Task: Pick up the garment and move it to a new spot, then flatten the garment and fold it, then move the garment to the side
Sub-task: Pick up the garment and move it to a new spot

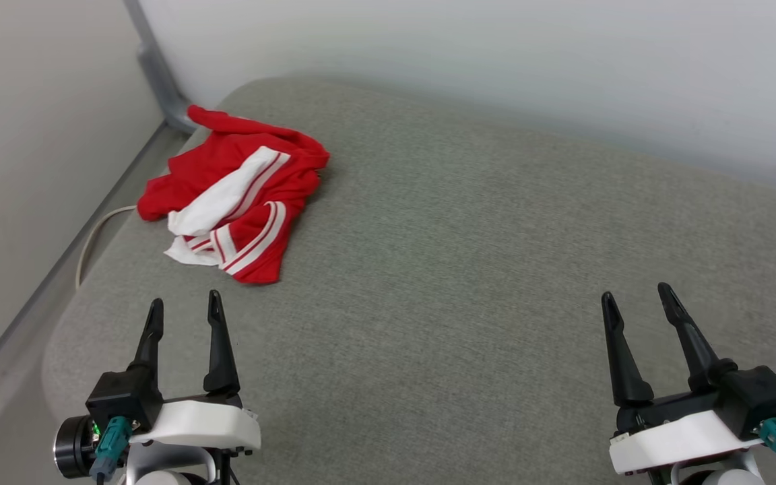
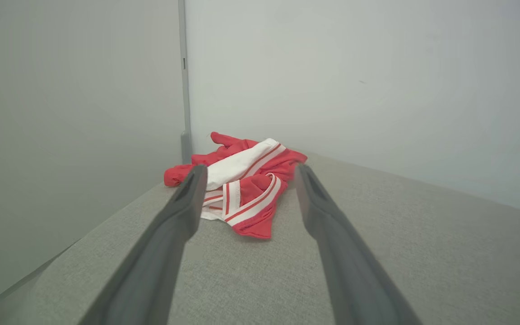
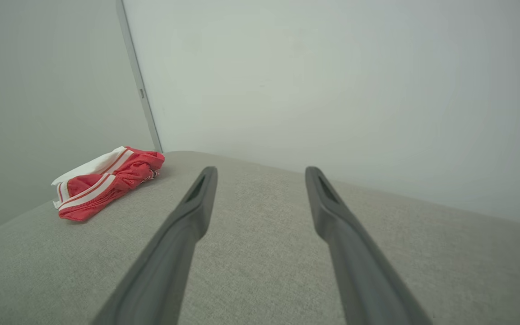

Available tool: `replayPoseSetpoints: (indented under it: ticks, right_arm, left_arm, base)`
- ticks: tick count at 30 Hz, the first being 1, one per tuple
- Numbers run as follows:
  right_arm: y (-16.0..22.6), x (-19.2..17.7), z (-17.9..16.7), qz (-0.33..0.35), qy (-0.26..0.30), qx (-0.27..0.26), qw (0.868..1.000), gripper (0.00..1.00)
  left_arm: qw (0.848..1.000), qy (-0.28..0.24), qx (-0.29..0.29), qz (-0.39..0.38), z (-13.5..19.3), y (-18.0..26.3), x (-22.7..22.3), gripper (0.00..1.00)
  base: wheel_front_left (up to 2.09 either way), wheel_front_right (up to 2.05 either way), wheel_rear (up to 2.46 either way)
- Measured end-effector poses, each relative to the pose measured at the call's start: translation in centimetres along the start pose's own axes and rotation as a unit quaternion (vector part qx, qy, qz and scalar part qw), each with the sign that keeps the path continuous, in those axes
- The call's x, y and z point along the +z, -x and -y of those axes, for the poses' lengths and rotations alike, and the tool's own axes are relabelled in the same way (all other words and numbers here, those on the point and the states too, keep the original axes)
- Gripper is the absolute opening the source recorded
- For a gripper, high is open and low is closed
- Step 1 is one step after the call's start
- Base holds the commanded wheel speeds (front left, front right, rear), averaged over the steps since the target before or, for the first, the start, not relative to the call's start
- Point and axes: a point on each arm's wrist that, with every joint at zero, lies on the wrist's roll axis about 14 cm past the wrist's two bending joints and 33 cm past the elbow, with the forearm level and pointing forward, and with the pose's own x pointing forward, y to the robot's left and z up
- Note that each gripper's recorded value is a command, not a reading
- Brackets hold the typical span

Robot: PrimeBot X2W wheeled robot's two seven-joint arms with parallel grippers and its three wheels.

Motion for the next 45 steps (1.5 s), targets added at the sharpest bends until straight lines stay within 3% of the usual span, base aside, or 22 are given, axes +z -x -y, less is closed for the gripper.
replayPoseSetpoints:
  ticks: [9, 20, 35, 41, 45]
  right_arm:
    - [-1.2, -0.5, -2.4, -0.003, -0.007, 0.036, 0.999, 1.00]
    - [-1.7, -1.0, -2.6, -0.006, -0.007, 0.042, 0.999, 1.00]
    - [-3.3, -2.2, 0.6, -0.001, 0.017, 0.014, 1.000, 1.00]
    - [-3.9, -3.5, 2.7, -0.005, 0.026, -0.006, 1.000, 1.00]
    - [-4.2, -4.3, 4.1, -0.006, 0.027, -0.020, 0.999, 1.00]
  left_arm:
    - [0.999, -0.002, 0.040, 0.000, -2.8, 1.2, 0.3, 1.00]
    - [0.999, 0.006, 0.044, -0.004, -3.3, 0.6, 0.1, 1.00]
    - [0.995, -0.025, -0.033, 0.086, -1.2, -10.9, 5.5, 1.00]
    - [0.993, -0.045, -0.062, 0.088, 0.1, -16.0, 5.5, 1.00]
    - [0.993, -0.063, -0.086, 0.053, 1.1, -18.6, 3.2, 1.00]
  base:
    - [0.00, 0.00, 0.00]
    - [0.00, 0.00, 0.00]
    - [0.00, 0.00, 0.00]
    - [0.00, 0.00, 0.00]
    - [0.00, 0.00, 0.00]
